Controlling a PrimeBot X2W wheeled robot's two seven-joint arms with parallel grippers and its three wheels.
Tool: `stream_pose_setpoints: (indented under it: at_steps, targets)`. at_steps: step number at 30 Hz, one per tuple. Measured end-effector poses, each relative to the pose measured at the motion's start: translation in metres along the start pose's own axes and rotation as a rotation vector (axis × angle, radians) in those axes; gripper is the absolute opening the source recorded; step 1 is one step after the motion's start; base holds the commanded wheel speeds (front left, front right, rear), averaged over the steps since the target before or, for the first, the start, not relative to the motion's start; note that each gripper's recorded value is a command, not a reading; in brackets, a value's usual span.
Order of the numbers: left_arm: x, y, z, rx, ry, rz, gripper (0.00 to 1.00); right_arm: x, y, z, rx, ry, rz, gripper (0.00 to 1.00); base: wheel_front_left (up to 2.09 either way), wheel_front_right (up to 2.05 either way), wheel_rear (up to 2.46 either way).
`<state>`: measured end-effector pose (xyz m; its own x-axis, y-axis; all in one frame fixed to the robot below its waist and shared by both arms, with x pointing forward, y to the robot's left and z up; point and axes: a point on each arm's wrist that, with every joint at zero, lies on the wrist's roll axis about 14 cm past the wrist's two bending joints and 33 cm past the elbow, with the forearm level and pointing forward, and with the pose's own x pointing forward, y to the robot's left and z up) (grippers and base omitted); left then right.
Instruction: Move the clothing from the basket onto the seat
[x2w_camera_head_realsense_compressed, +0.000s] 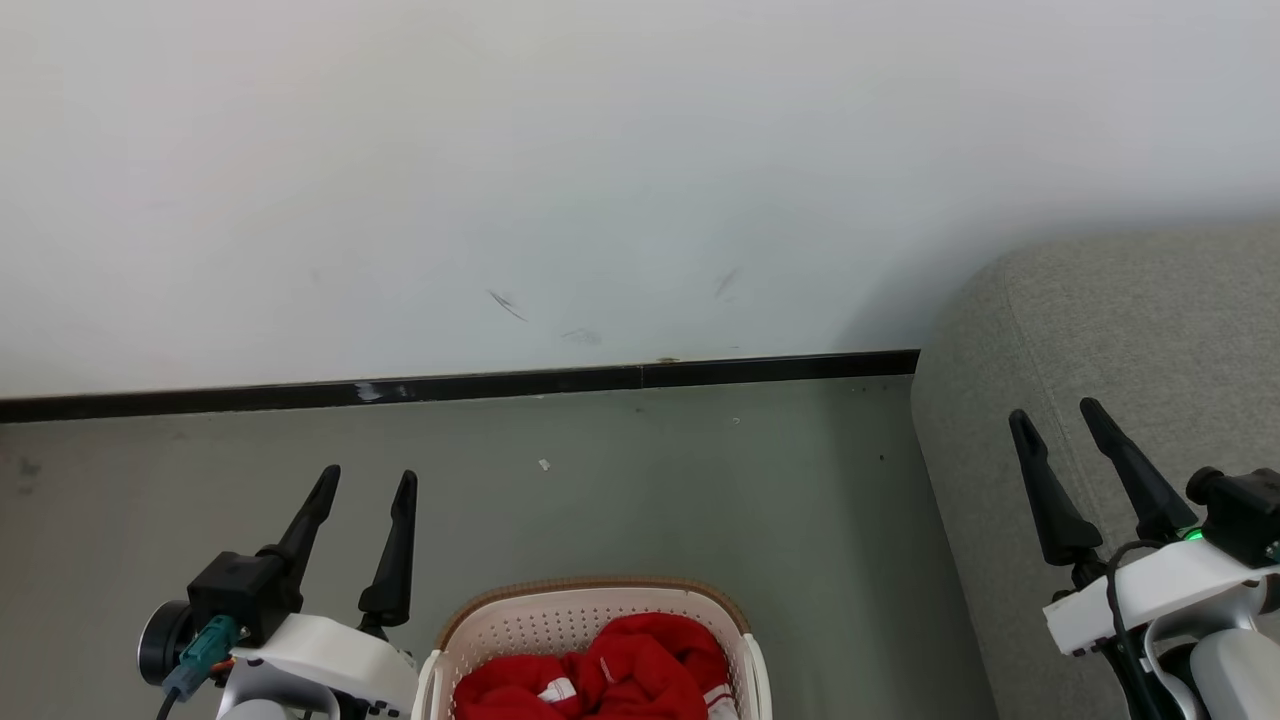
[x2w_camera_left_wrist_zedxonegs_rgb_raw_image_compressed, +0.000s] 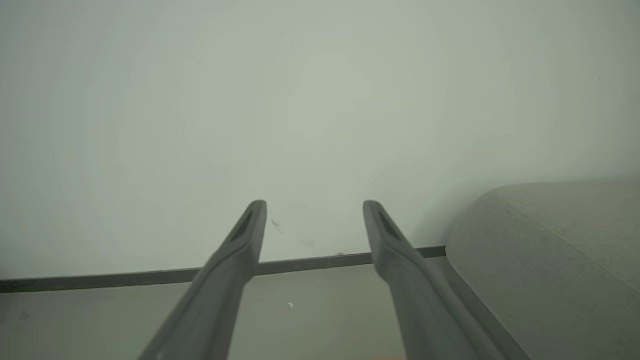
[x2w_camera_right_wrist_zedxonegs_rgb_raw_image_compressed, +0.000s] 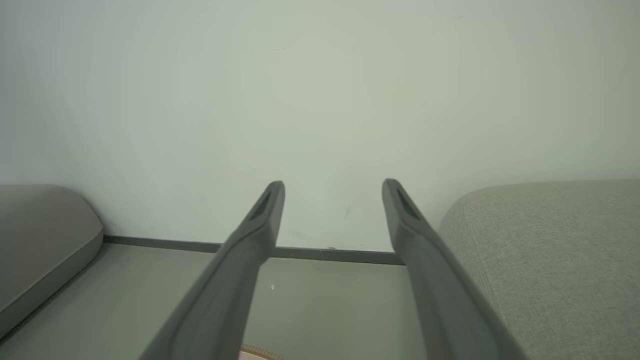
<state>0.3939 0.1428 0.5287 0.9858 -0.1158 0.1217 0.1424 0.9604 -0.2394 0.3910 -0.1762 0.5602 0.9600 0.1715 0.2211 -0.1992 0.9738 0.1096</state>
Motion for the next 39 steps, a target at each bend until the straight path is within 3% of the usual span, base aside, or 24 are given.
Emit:
stream_pose_setpoints:
  at_steps: [39]
  targets:
    - [0.001, 0.0, -0.019, -0.04, 0.046, 0.029, 1.0, 0.002, 0.0, -0.001, 0.029, -0.017, -0.044, 1.0, 0.0, 0.0, 0.0]
